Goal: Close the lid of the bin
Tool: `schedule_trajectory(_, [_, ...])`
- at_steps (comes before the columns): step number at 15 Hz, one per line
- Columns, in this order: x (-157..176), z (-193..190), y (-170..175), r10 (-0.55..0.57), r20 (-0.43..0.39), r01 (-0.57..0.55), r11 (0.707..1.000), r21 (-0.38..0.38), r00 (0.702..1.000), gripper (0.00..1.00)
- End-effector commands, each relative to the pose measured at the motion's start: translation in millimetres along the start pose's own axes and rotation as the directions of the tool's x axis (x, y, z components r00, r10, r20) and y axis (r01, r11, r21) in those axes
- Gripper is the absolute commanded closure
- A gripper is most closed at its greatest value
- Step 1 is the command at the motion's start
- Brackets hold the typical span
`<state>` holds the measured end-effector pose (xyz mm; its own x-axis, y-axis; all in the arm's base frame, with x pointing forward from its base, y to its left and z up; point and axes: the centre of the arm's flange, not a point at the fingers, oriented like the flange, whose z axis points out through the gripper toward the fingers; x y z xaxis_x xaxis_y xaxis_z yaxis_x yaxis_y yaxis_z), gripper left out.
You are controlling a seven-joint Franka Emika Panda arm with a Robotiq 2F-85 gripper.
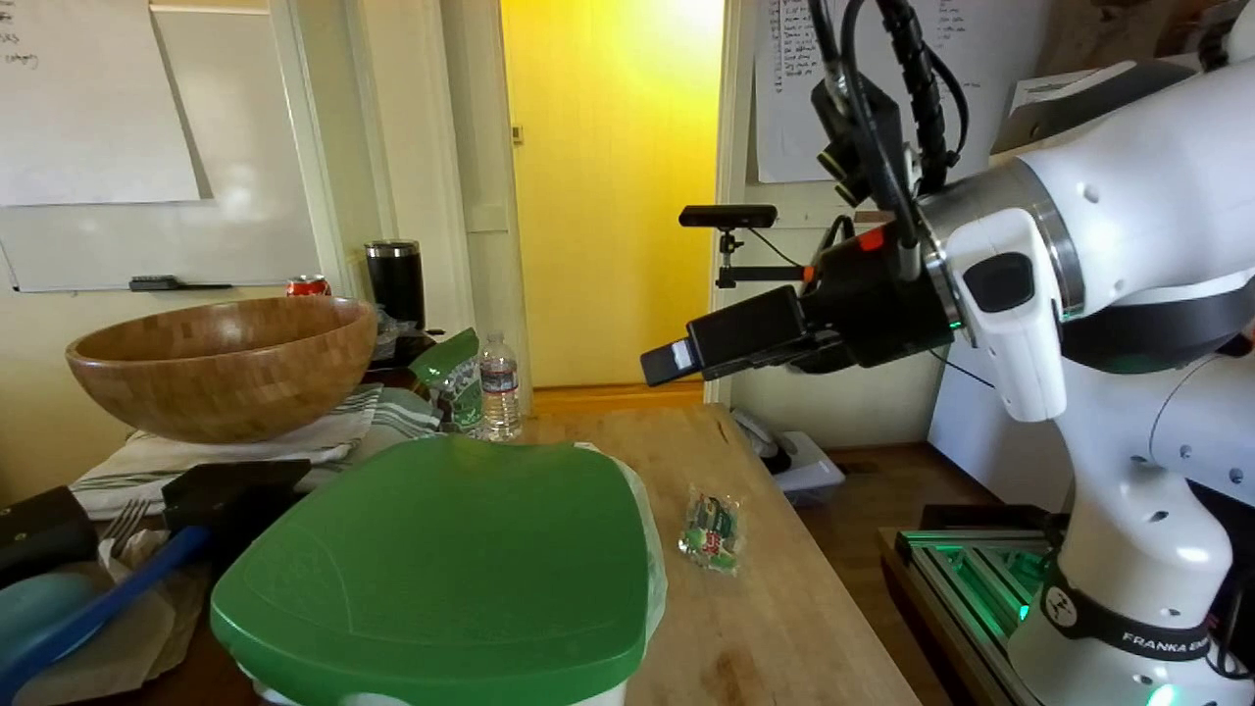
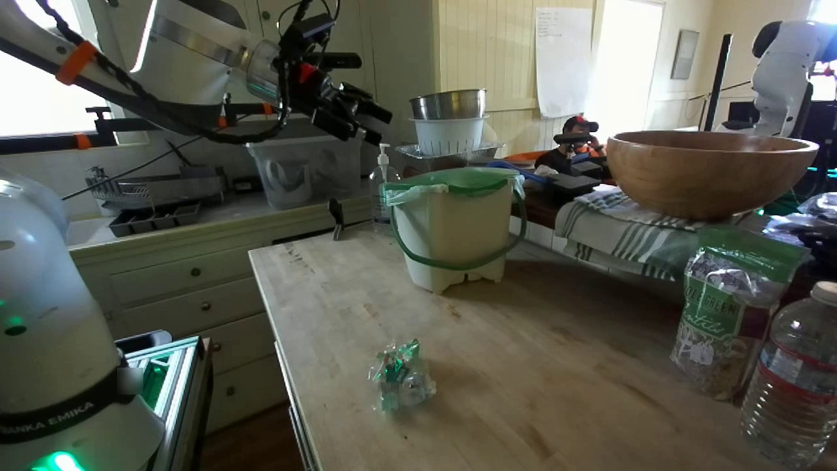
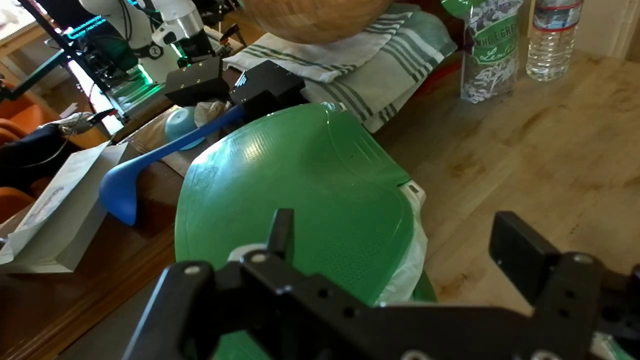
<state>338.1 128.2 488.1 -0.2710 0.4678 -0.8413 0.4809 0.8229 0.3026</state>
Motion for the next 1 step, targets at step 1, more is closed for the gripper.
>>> schedule_trajectory(1, [0.0,0.0,0.0,0.000,0.000,0.000,1.000,0.000,1.000,0.00])
